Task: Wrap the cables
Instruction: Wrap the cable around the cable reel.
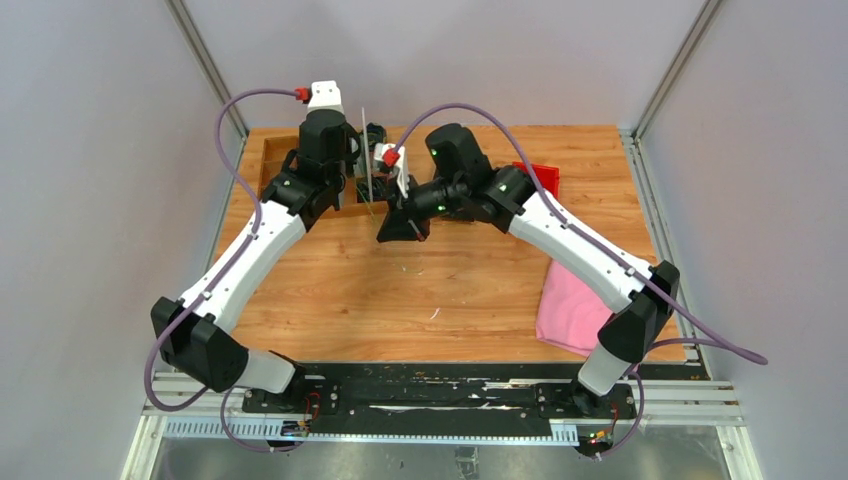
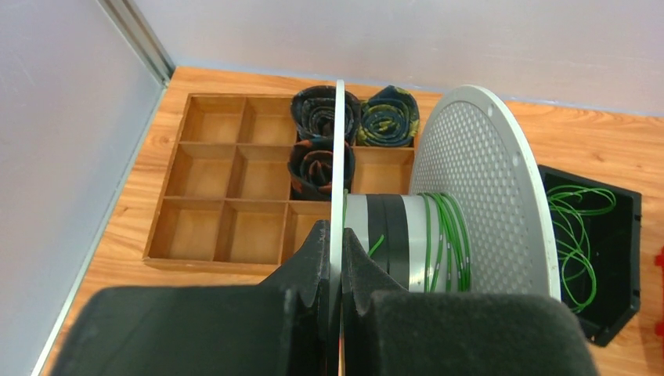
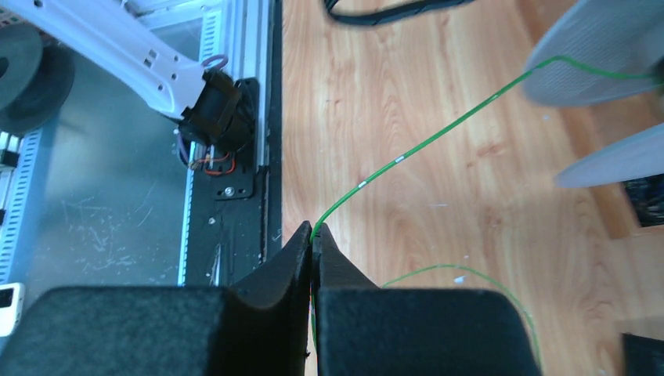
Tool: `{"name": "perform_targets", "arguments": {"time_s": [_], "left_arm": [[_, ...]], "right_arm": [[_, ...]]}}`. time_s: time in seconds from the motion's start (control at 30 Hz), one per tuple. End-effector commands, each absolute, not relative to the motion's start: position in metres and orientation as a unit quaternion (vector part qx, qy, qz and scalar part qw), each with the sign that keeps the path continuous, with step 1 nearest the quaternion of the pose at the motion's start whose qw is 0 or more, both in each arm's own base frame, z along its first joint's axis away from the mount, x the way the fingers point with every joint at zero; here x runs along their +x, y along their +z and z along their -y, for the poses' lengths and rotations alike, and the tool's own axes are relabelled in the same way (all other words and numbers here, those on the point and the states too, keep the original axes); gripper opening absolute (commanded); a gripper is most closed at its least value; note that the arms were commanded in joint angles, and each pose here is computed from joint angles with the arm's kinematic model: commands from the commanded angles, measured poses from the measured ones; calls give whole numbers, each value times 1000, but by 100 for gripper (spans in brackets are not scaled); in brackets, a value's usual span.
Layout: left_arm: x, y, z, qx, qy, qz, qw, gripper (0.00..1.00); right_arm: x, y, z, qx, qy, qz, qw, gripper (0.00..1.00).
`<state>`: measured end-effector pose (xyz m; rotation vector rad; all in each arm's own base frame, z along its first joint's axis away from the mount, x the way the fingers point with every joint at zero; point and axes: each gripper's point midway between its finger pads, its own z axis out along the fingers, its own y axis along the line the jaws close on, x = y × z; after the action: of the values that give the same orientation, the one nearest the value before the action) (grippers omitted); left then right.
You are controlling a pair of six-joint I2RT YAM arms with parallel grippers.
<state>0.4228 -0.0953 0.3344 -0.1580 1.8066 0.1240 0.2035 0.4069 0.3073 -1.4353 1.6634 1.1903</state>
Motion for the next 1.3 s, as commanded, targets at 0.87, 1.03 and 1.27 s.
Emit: {"name": "perform_targets", "arguments": {"time_s": [0.87, 1.03, 1.27], "left_arm": [[391, 321, 143, 63, -1, -766, 639, 0], [382, 313, 153, 92, -11, -769, 632, 0], [372, 304, 163, 119, -30, -770, 626, 0]], "right_arm": [[305, 421, -366, -520, 297, -612, 517, 1], [330, 424, -359, -510, 281, -614, 534, 1], [359, 430, -351, -495, 259, -616, 555, 1]]}}
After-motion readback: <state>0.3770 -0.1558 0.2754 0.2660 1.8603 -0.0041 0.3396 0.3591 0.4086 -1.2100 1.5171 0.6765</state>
